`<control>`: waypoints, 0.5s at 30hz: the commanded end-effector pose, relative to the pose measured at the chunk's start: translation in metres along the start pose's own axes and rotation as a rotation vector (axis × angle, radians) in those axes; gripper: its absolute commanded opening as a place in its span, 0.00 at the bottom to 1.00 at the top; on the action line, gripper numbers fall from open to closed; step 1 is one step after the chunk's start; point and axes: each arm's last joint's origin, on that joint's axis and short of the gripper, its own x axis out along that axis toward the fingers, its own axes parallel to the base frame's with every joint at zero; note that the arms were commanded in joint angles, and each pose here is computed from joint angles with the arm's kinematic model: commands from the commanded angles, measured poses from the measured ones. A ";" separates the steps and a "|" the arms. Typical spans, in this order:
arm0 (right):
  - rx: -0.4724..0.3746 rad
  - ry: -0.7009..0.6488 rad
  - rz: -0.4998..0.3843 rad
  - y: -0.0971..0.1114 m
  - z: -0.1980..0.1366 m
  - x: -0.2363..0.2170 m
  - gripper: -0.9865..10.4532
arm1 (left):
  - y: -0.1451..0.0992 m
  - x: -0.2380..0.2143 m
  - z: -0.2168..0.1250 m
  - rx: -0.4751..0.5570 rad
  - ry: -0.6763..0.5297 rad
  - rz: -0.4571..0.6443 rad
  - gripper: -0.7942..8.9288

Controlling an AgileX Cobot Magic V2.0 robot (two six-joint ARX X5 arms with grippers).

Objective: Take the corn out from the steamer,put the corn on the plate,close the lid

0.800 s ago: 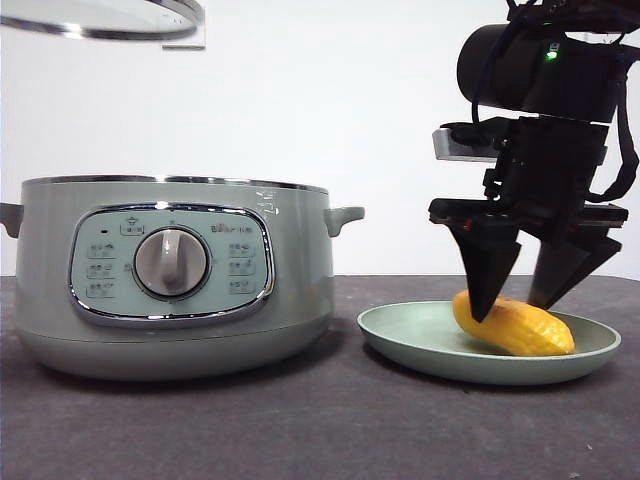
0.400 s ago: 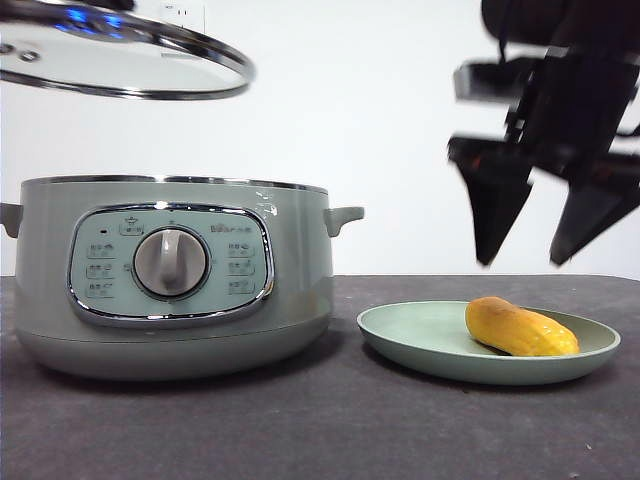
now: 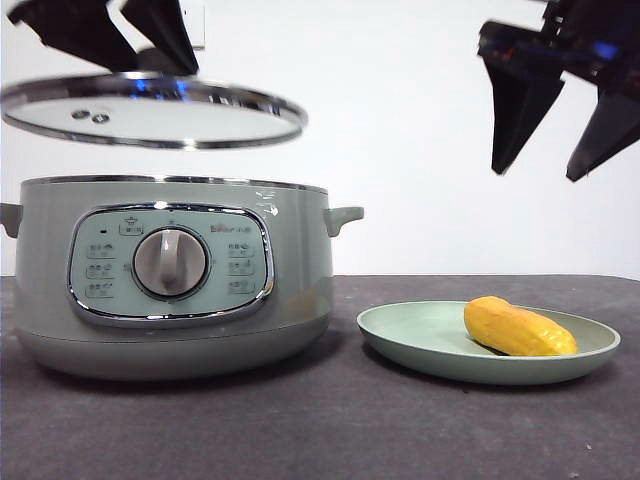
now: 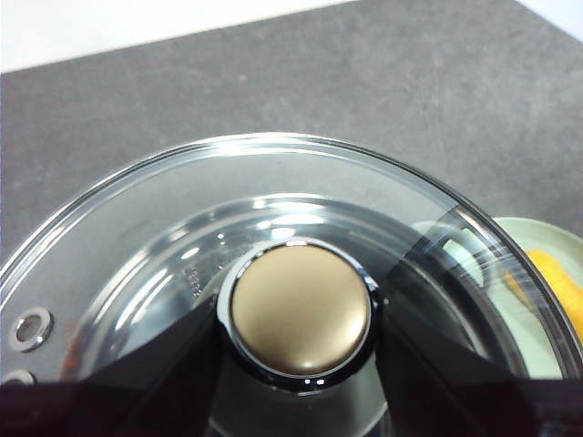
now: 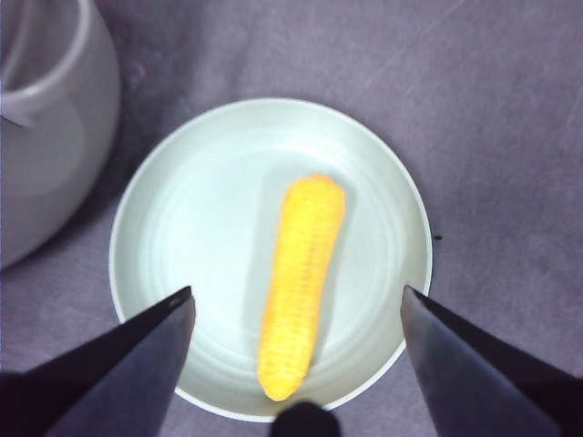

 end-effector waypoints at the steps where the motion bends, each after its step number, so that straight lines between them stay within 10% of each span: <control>1: 0.012 -0.006 -0.007 -0.001 -0.002 -0.003 0.42 | -0.004 0.007 0.006 -0.004 -0.040 -0.016 0.07; 15: 0.032 -0.013 -0.022 -0.007 -0.002 -0.005 0.42 | -0.008 0.038 -0.011 0.006 0.103 -0.019 0.07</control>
